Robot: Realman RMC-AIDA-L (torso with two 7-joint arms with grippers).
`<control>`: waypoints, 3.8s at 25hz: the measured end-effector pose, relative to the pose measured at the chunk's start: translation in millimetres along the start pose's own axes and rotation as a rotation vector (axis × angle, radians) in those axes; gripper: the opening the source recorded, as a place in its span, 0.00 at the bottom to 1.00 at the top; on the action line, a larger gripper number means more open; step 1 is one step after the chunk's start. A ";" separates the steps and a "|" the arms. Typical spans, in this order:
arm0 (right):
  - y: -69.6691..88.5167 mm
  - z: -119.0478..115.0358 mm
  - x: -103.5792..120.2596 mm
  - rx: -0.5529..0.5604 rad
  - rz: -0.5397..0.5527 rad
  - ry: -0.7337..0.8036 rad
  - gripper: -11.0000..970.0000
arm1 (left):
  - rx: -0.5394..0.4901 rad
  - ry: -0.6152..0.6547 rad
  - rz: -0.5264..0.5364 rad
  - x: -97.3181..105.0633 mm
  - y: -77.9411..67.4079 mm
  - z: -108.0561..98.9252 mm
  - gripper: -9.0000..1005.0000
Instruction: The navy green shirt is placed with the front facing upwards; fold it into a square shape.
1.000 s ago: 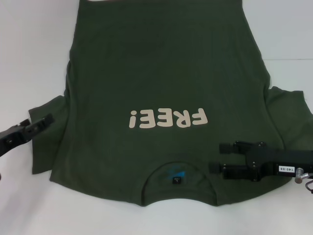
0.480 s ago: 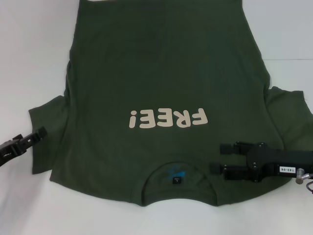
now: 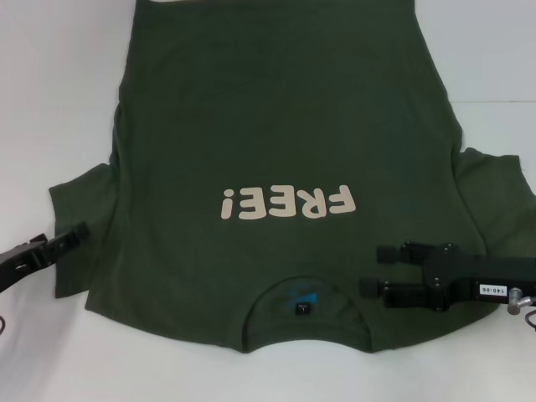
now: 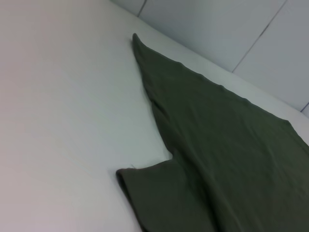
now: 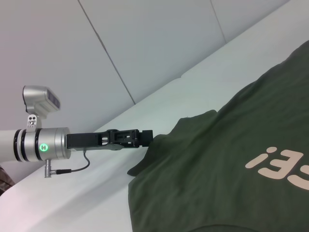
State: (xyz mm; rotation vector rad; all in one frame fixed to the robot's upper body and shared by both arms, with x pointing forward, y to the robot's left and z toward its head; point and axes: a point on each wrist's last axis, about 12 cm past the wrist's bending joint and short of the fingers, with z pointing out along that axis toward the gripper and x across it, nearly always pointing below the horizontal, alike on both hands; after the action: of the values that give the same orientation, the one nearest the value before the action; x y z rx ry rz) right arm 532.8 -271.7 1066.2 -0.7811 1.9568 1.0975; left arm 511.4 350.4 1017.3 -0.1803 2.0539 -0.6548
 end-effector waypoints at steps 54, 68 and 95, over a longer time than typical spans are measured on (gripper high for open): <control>-0.1 -2.8 1.2 0.008 0.005 -0.010 0.93 | -0.012 0.023 0.050 -13.6 -4.7 13.9 0.01; -0.2 -2.2 1.6 0.009 0.008 -0.014 0.93 | -0.173 -0.025 0.122 -42.7 18.0 6.5 0.01; 1.0 -4.1 5.6 0.008 0.017 -0.014 0.93 | -0.106 -0.077 0.265 -82.6 2.1 6.5 0.01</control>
State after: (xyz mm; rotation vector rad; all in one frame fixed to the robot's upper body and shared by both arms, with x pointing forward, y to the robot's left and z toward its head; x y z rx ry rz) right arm 527.7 -275.7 1063.3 -0.7517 1.9590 1.1018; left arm 562.3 380.6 1075.4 0.0074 1.9945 -0.3711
